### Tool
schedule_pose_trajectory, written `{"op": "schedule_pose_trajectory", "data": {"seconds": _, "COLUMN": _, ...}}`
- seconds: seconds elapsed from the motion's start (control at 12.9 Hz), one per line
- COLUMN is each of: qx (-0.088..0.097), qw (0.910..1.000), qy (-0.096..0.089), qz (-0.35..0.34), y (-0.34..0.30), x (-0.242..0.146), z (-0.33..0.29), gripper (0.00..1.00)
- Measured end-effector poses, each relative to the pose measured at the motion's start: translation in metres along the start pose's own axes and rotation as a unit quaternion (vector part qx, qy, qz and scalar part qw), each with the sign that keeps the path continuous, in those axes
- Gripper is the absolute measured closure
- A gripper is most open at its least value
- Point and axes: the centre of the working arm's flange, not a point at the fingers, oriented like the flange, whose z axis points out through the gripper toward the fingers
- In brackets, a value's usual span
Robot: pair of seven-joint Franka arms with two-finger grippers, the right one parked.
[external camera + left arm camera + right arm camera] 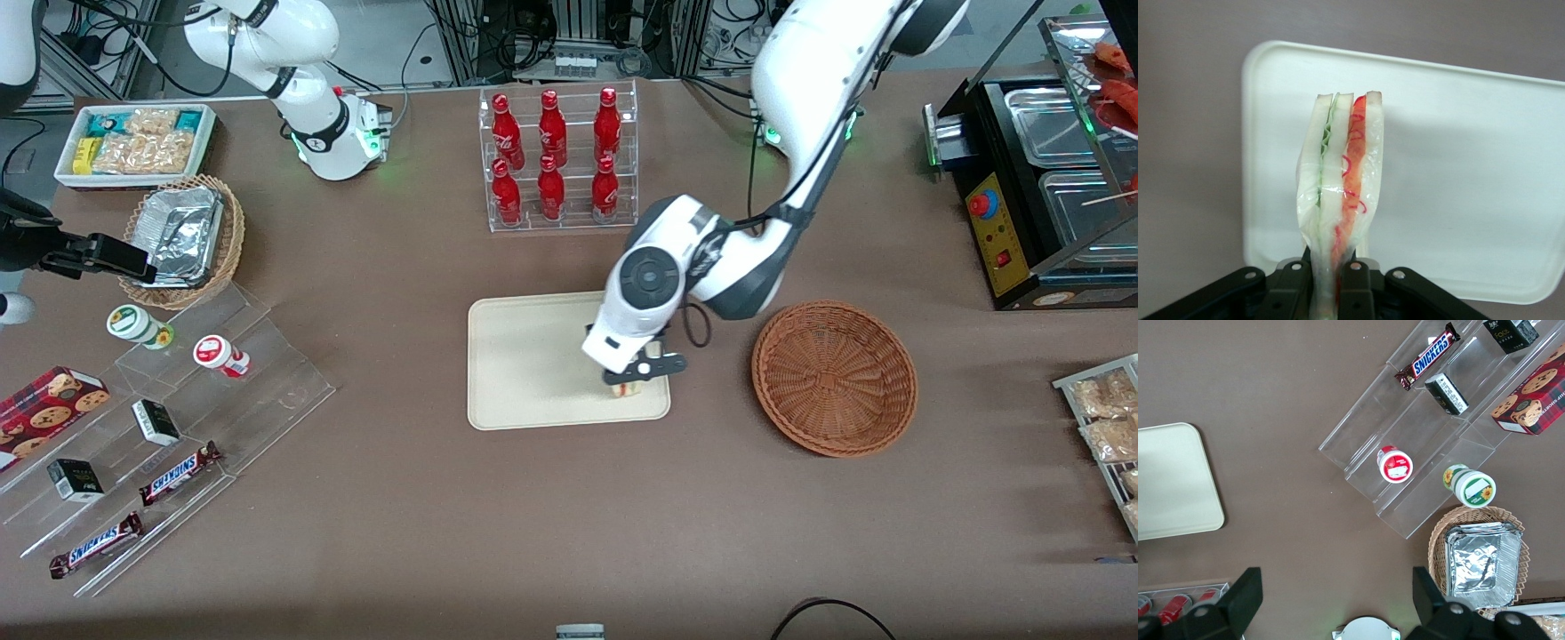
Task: Place sandwich from basket to tray
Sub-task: 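Lift the sandwich and carry it over the cream tray, then lower the sandwich onto the tray and open the left gripper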
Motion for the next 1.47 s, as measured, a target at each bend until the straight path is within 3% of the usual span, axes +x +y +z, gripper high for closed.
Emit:
{"op": "schedule_pose_trajectory", "data": {"seconds": 0.47, "qx": -0.032, "qw": 0.9993, "qy": 0.017, "qz": 0.009, "y": 0.060, "x": -0.018, "z": 0.043, "gripper": 0.85}}
{"op": "schedule_pose_trajectory", "data": {"seconds": 0.85, "qx": -0.026, "qw": 0.9995, "qy": 0.011, "qz": 0.013, "y": 0.065, "x": -0.021, "z": 0.052, "gripper": 0.85}}
{"op": "schedule_pose_trajectory", "data": {"seconds": 1.16, "qx": -0.010, "qw": 0.9999, "qy": 0.000, "qz": 0.007, "y": 0.067, "x": -0.031, "z": 0.057, "gripper": 0.85}}
{"op": "schedule_pose_trajectory", "data": {"seconds": 1.47, "qx": -0.009, "qw": 0.9999, "qy": -0.001, "qz": -0.007, "y": 0.067, "x": -0.031, "z": 0.058, "gripper": 0.85}}
